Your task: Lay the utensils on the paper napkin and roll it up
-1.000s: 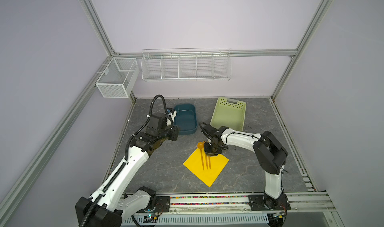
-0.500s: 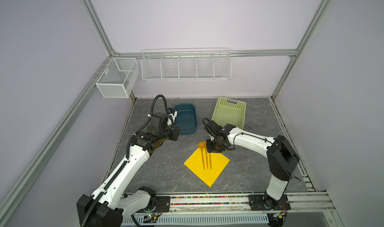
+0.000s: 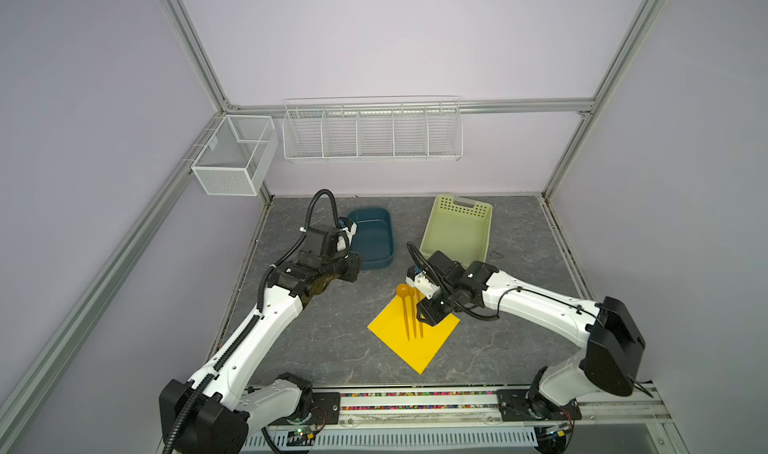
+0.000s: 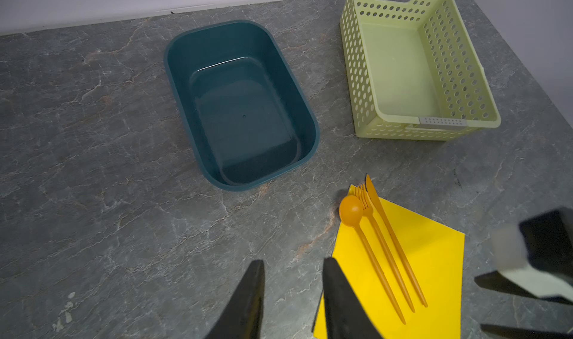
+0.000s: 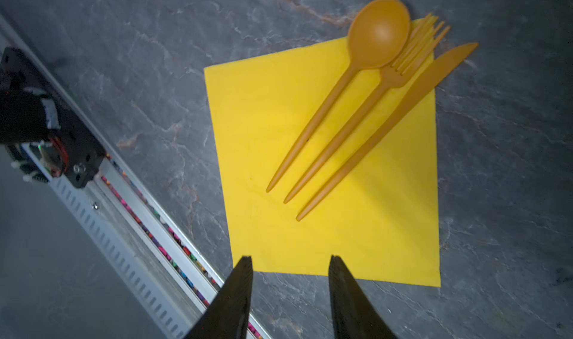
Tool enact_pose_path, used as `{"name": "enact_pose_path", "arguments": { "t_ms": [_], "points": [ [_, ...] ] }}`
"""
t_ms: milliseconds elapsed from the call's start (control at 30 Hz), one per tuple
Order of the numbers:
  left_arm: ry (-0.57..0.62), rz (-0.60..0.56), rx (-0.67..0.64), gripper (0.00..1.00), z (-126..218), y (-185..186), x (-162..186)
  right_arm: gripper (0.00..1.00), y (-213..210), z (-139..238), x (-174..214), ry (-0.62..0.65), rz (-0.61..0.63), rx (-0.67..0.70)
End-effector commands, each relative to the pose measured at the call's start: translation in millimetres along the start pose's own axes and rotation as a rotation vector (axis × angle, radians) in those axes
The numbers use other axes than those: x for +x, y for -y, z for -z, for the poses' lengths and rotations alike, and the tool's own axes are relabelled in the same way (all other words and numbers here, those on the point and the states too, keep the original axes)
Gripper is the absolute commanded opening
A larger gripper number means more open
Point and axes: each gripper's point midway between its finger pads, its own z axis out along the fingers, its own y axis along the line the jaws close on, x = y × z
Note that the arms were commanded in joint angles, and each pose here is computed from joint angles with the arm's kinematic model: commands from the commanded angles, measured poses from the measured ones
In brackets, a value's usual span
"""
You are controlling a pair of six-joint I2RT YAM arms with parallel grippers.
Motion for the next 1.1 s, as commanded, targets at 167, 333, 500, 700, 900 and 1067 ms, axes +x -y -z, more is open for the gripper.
{"name": "enact_pose_path", "arguments": {
  "t_ms": [167,333,500,700,900,1067],
  "points": [
    [-0.010,-0.005,-0.025,0.33,-0.9,-5.7,3.8,0.45,-47.3,-5.2,52.6,-0.053,0.585,-0.142],
    [-0.006,-0.006,-0.037,0.33,0.5,-7.7,2.4,0.45,-54.2,-24.5,79.3,-0.167,0.737,-0.128],
    [0.008,-0.004,-0.045,0.33,4.5,-8.8,2.0,0.44,-53.1,-46.1,92.5,-0.235,0.844,-0.082],
    [0.011,0.000,-0.046,0.33,5.0,-9.0,1.4,0.44,-47.4,-65.1,94.9,-0.282,0.906,-0.030],
    [0.009,0.004,-0.036,0.33,3.7,-7.5,1.6,0.40,-50.1,-79.2,92.0,-0.304,0.930,-0.018],
    [0.011,0.006,-0.036,0.34,3.9,-7.3,1.6,0.38,-55.9,-88.5,95.9,-0.324,0.950,-0.020]
  ]
}}
